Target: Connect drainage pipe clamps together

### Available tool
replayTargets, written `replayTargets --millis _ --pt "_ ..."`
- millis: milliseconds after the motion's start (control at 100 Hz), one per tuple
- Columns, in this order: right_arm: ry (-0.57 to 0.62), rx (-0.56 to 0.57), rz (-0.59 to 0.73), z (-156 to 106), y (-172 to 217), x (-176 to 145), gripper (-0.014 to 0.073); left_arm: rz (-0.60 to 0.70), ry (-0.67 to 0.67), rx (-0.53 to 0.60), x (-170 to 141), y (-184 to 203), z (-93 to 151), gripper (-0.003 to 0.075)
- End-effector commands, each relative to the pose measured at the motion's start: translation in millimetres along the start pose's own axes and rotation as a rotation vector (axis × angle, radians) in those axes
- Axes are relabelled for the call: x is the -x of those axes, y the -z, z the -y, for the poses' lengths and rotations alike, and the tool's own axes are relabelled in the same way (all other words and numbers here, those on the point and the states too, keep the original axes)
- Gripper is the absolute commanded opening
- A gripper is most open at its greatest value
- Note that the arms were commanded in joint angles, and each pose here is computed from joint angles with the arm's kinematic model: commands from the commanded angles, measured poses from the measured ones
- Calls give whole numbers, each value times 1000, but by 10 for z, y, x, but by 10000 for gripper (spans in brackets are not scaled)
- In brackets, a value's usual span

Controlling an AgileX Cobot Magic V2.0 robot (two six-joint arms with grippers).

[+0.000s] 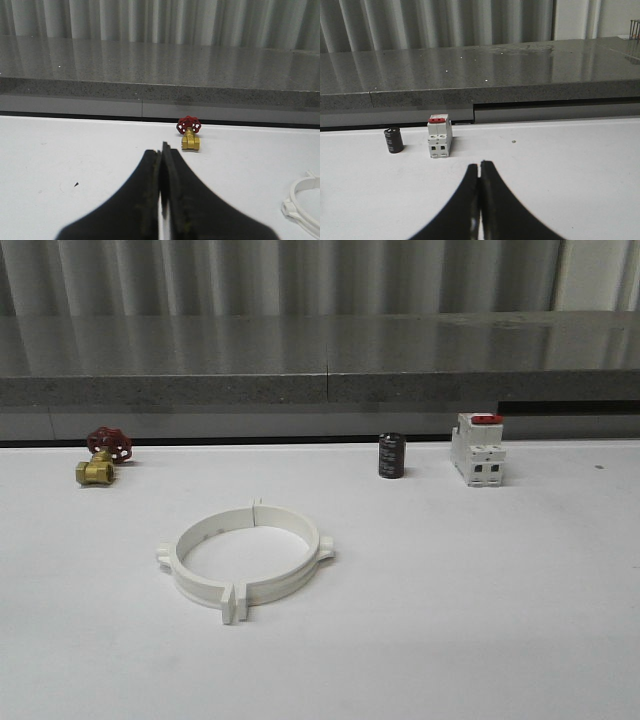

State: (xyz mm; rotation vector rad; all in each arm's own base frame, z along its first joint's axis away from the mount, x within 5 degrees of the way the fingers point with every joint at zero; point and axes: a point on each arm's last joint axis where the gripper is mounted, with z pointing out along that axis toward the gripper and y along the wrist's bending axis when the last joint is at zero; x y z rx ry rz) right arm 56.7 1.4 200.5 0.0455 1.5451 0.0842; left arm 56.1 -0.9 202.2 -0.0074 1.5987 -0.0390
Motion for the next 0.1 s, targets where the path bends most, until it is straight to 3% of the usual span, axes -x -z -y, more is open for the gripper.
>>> replayTargets --millis 0,90 --pt "5 4 115 -8 21 141 -68 68 0 -6 -53 -2 3 -21" --pt "5 4 115 -8 21 141 -68 68 0 -6 -53 -2 3 -21"
